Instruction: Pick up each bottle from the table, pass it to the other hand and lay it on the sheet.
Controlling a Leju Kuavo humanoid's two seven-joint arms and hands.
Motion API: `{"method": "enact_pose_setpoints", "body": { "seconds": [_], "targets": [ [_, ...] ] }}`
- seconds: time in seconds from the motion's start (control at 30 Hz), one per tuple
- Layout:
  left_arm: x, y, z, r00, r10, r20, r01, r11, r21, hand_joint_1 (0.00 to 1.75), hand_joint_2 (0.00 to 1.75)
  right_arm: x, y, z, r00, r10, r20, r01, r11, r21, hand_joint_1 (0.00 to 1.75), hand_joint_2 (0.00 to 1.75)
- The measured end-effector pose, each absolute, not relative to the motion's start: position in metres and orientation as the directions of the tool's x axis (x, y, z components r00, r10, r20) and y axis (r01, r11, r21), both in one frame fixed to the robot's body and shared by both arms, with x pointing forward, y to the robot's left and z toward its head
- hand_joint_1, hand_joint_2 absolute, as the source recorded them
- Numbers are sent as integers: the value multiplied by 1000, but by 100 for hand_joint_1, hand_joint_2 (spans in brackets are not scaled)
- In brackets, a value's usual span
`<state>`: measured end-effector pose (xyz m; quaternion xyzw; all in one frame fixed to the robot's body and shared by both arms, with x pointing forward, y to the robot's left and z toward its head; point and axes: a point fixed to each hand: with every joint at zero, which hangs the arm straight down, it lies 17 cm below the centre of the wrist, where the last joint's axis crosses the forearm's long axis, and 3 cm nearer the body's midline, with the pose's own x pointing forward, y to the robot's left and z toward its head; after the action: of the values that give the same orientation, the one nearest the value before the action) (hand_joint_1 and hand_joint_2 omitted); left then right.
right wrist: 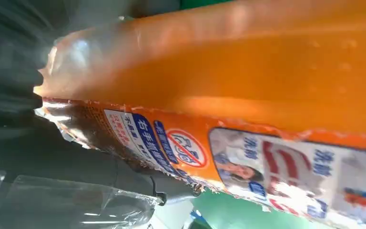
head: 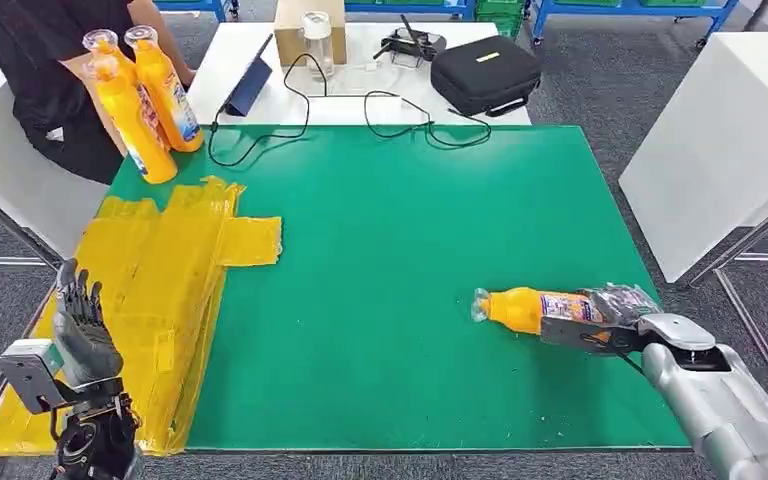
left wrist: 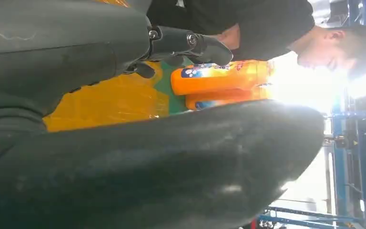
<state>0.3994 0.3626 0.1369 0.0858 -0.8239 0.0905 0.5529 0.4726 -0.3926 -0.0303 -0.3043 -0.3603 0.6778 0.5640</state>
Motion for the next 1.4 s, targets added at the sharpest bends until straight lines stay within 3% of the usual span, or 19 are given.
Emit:
{"method": "enact_pose_setpoints", "body": {
  "seconds": [0.23, 0.27, 0.37, 0.53, 0.83, 0.97, 1.17, 1.4],
  "targets": [
    [397, 361, 134, -373, -29, 928, -225, 972, -60, 0, 0, 470, -385, -29, -162, 984, 68, -540, -31, -841, 175, 175],
    [395, 358, 133, -372, -5, 928, -204, 976, -77, 0, 175, 470, -382, -26, -151, 983, 101, -526, 6, -850, 175, 175],
    [388, 346, 127, -351, 102, 931, -119, 981, -152, 0, 175, 482, -373, -5, -113, 985, 133, -431, 72, -899, 175, 175],
    [381, 326, 113, -291, 204, 935, -38, 974, -225, 0, 175, 478, -308, 35, -138, 936, 322, -311, 268, -912, 175, 175],
    [378, 318, 108, -272, 226, 935, -26, 970, -242, 0, 175, 471, -283, 63, -182, 908, 376, -245, 329, -912, 175, 175],
    [375, 298, 110, -263, 334, 905, 40, 941, -336, 0, 175, 474, -265, 107, -248, 893, 376, -55, 375, -925, 175, 175],
    [379, 213, 127, -249, 426, 870, 164, 904, -396, 0, 175, 461, -184, 161, -395, 713, 580, 29, 640, -768, 175, 175],
    [387, 138, 155, -245, 440, 864, 241, 891, -386, 0, 175, 448, -97, 189, -447, 417, 792, -88, 860, -503, 175, 175]
  ]
}}
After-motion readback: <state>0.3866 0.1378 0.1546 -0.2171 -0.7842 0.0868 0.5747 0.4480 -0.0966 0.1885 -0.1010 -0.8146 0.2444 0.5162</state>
